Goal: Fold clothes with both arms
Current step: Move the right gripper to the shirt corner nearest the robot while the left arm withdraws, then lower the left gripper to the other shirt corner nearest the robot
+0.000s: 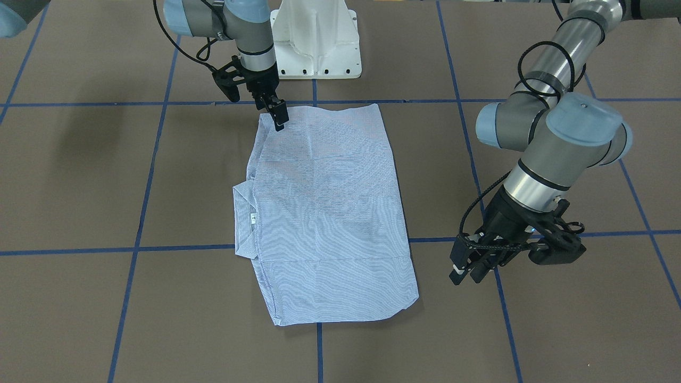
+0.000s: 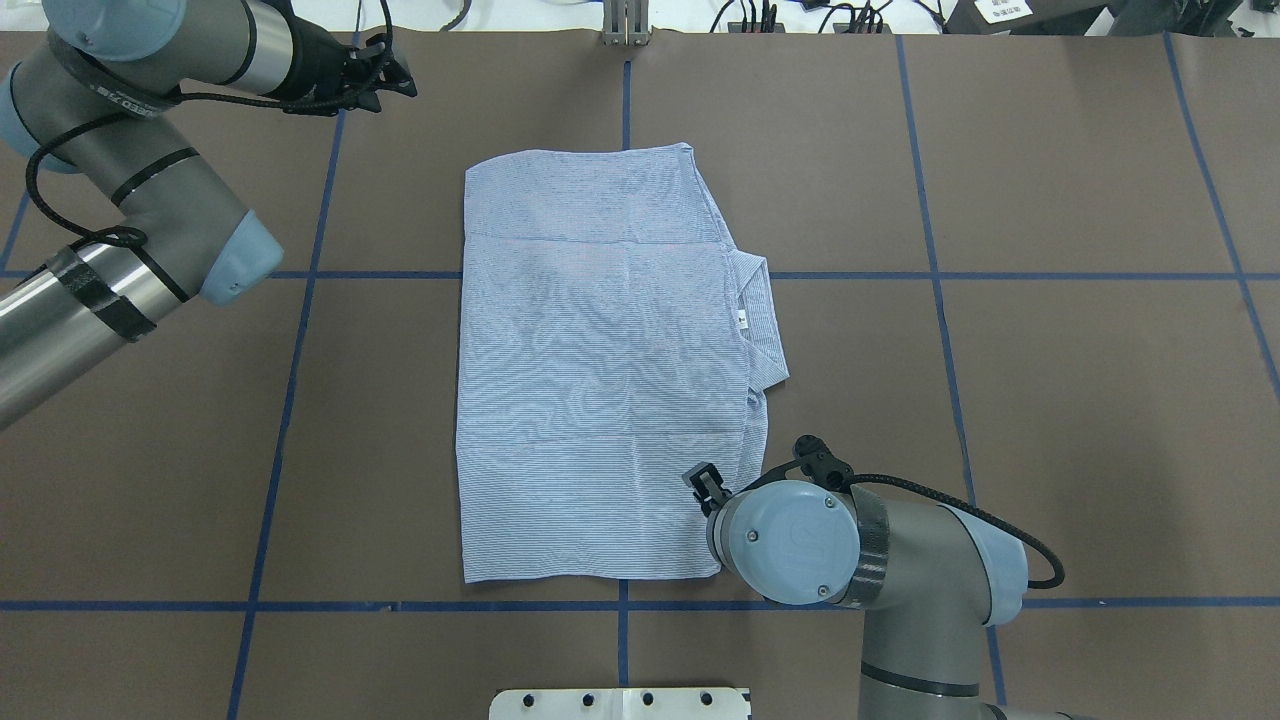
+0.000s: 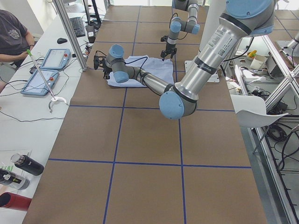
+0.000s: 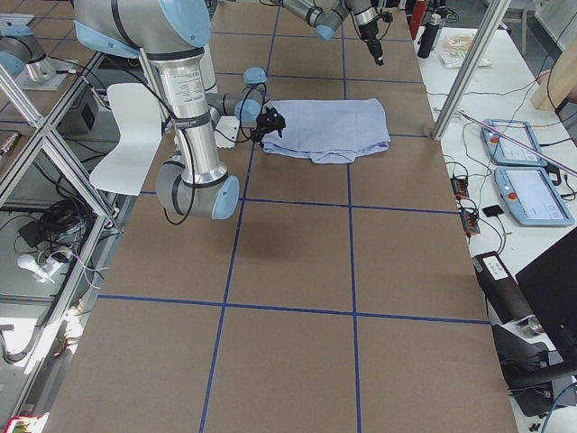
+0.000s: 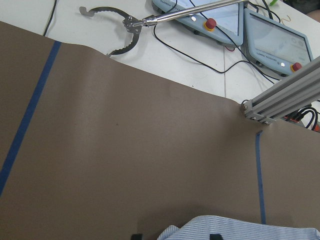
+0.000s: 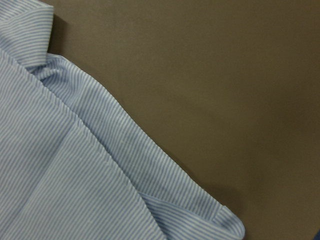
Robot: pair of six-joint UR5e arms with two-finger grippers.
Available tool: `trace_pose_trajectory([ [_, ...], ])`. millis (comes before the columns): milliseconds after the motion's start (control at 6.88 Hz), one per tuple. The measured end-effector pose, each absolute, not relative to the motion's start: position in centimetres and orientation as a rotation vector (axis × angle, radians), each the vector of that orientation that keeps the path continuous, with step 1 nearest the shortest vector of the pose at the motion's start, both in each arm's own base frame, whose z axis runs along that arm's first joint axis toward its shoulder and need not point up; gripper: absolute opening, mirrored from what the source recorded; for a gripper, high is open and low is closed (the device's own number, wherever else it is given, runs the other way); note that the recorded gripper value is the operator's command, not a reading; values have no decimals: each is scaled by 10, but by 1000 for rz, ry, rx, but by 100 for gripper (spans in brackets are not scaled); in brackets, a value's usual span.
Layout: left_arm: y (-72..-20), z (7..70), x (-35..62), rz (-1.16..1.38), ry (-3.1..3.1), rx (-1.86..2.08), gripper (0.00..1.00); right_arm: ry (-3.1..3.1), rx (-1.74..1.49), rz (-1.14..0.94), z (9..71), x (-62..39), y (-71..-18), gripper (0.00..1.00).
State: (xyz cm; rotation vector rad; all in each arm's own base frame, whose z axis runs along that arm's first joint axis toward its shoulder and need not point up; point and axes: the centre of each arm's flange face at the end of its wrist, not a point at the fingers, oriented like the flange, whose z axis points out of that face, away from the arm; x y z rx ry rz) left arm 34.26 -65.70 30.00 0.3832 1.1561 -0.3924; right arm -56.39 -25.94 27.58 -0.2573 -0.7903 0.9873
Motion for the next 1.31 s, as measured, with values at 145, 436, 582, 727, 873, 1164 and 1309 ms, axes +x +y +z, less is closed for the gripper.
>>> trace_pose_trajectory([
  [145, -657, 300, 342, -395, 1157, 383, 54, -785, -264, 988, 277, -567, -254, 94],
  [436, -657, 300, 341, -398, 1158, 383, 54, -778, -269, 985, 279, -571, -248, 67],
  [582, -657, 302, 341, -399, 1156, 382, 54, -776, -271, 984, 279, -572, -247, 45],
  [727, -656, 306, 340, -400, 1152, 379, 54, -775, -272, 986, 279, -572, -247, 0],
  [873, -655, 310, 340, -398, 1148, 377, 54, -777, -275, 992, 278, -573, -247, 0],
  [1164, -654, 311, 339, -398, 1147, 378, 54, -782, -284, 1006, 276, -572, -246, 0],
  [1309, -653, 310, 338, -397, 1149, 379, 54, -787, -286, 1008, 274, -570, -247, 0],
])
